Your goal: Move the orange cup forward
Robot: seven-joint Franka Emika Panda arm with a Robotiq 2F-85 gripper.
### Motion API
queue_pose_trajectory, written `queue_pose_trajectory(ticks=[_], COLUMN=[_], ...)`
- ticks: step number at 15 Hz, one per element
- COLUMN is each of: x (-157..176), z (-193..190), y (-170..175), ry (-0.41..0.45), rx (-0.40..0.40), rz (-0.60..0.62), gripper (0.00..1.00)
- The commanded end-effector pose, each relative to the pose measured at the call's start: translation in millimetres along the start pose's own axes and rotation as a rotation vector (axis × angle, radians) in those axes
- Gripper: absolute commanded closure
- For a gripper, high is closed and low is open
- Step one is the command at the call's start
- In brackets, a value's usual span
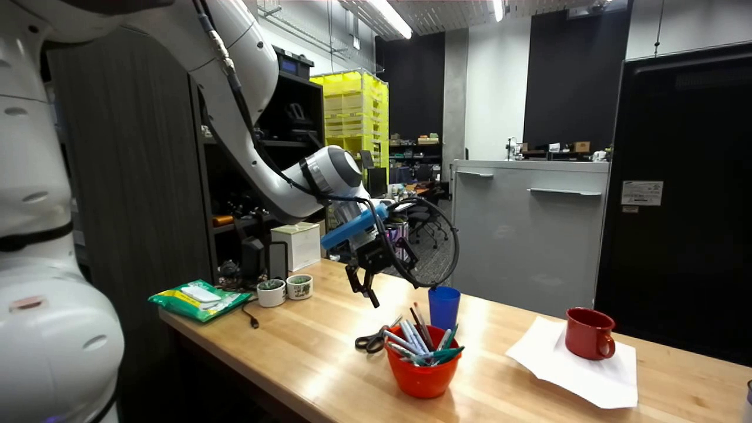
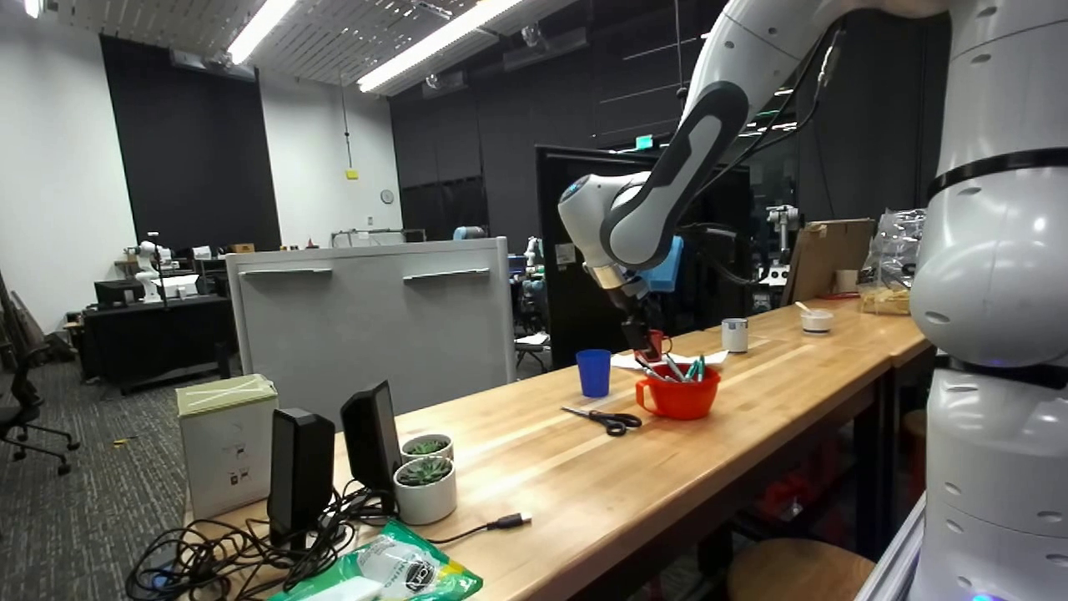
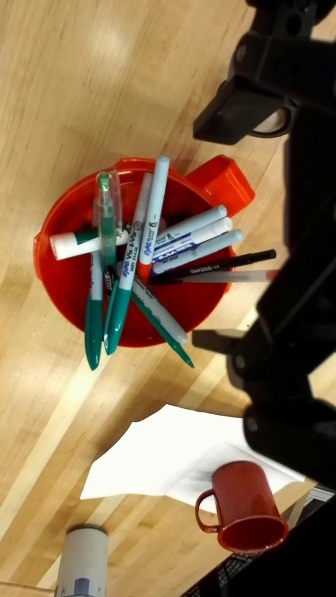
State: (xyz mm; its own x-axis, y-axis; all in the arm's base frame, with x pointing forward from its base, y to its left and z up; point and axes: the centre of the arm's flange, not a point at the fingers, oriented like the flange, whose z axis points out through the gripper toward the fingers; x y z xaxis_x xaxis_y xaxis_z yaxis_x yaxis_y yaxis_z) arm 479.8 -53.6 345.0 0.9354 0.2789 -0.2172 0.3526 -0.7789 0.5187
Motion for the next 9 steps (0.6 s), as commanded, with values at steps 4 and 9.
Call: queue_pose_trajectory(ticks=[4,9], x=[37.2,71.5], z=[-15.9,-13.6], y=[7.5,0.7], ry=[-0.048,-0.125], rx=[-0.117,-0.210], rz=[-0.228,-0.452], gripper=[0.00,0.00])
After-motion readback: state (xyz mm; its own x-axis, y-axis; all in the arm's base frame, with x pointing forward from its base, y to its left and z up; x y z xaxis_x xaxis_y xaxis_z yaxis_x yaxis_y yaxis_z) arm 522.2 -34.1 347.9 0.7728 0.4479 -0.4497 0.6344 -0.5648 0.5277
